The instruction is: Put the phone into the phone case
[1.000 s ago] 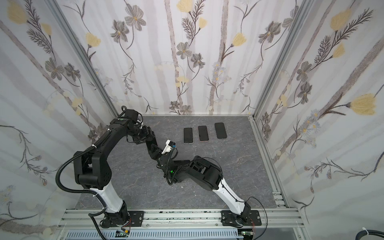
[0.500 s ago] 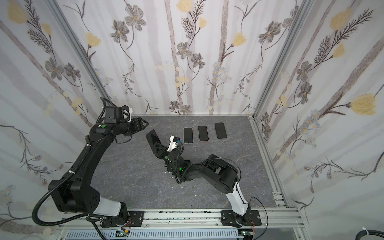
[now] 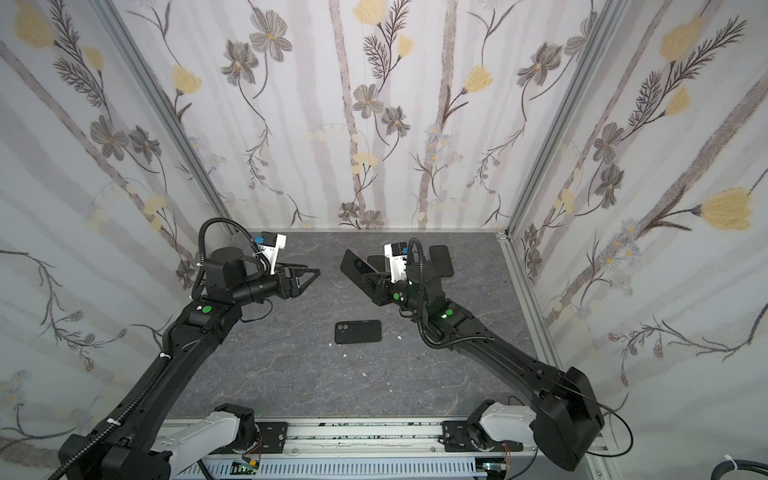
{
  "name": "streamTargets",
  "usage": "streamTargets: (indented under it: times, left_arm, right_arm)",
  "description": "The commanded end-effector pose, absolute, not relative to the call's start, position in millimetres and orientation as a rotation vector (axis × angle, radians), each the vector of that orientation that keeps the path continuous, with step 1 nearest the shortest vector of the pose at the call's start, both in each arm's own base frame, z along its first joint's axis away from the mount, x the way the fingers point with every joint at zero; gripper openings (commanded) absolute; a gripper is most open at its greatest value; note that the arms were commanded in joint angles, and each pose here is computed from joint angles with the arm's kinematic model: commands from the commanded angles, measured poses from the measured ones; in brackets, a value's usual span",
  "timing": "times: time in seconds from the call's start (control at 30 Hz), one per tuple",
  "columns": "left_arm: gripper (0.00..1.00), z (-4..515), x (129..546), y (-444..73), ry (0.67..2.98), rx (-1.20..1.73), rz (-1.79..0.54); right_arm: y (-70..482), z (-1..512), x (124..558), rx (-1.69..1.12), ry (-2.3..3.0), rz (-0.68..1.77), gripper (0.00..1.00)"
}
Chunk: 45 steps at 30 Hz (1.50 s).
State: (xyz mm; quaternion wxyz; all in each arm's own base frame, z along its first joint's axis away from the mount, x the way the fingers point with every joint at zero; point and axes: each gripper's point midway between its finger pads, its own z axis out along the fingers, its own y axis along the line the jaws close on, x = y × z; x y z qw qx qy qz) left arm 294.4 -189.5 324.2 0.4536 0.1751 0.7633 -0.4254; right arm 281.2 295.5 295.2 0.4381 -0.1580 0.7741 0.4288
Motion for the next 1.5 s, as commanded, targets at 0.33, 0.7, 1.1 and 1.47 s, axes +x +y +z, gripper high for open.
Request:
streamTargets:
  times: [0.33, 0.7, 1.1, 1.47]
  left_arm:
    - [0.69, 357.0, 189.2, -245.4, 1.568, 0.983, -1.453]
    - [0.62, 343.9, 183.5, -255.0, 1.633, 1.017, -1.474]
    - [0.68, 380.9, 186.6, -242.7, 1.521, 0.954, -1.266]
    - [0.6, 350.3, 196.0, -249.4, 1.635, 0.932, -1.331]
  right_arm:
    - [283.0, 323.3, 179.4, -0.925, 1.844, 1.244, 0.0]
    - [285.3, 361.4, 153.2, -1.017, 1.696, 1.382, 0.0]
    - [272.8, 349.1, 151.8, -1.016, 1.797, 1.281, 0.0]
    - [268.7, 366.1, 133.7, -1.059, 1.727, 1.344, 0.0]
